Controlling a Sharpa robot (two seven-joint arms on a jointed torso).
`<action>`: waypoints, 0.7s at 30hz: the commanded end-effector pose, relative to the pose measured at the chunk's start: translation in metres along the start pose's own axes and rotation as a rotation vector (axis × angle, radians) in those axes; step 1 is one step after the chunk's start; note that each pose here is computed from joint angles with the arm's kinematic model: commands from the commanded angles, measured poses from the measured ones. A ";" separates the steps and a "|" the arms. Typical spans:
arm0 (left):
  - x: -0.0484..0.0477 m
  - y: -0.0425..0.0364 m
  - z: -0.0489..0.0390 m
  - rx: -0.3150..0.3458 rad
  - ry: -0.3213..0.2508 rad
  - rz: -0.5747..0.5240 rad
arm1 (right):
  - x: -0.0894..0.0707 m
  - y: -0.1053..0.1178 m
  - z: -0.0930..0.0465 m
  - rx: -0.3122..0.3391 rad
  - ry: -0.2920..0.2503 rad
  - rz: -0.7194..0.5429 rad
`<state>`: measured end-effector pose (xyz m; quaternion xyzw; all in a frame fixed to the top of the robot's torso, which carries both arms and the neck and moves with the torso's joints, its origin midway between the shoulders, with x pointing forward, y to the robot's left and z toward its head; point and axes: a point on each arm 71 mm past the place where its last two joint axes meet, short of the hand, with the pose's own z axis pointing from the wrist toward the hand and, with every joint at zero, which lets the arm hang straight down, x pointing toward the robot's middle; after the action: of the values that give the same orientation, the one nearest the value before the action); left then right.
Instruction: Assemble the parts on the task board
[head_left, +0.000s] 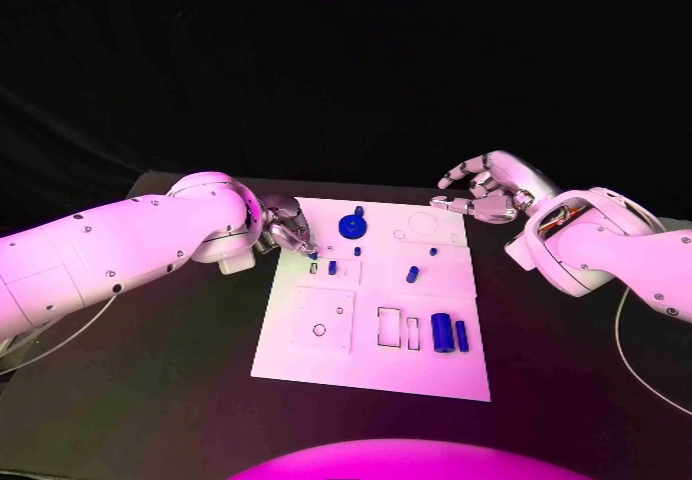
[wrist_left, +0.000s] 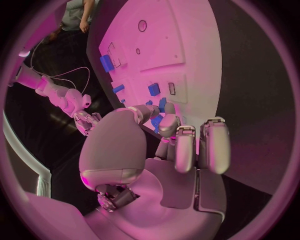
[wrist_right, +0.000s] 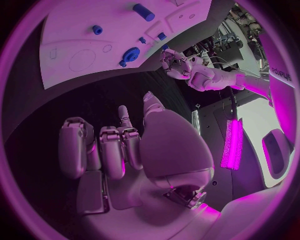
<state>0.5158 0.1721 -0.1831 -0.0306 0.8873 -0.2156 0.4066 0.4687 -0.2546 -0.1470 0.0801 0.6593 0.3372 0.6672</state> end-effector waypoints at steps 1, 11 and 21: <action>0.0019 -0.0042 0.0014 0.026 -0.028 0.048 | 0.002 0.000 0.000 -0.002 0.016 -0.003; 0.0104 -0.0036 0.0038 0.013 0.002 0.074 | 0.003 0.000 -0.001 -0.001 0.018 -0.002; 0.0141 -0.0006 0.0049 -0.016 0.030 0.092 | 0.003 0.000 -0.001 -0.001 0.018 -0.002</action>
<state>0.5115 0.1679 -0.1939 -0.0013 0.8896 -0.1992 0.4111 0.4680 -0.2544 -0.1488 0.0805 0.6613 0.3372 0.6652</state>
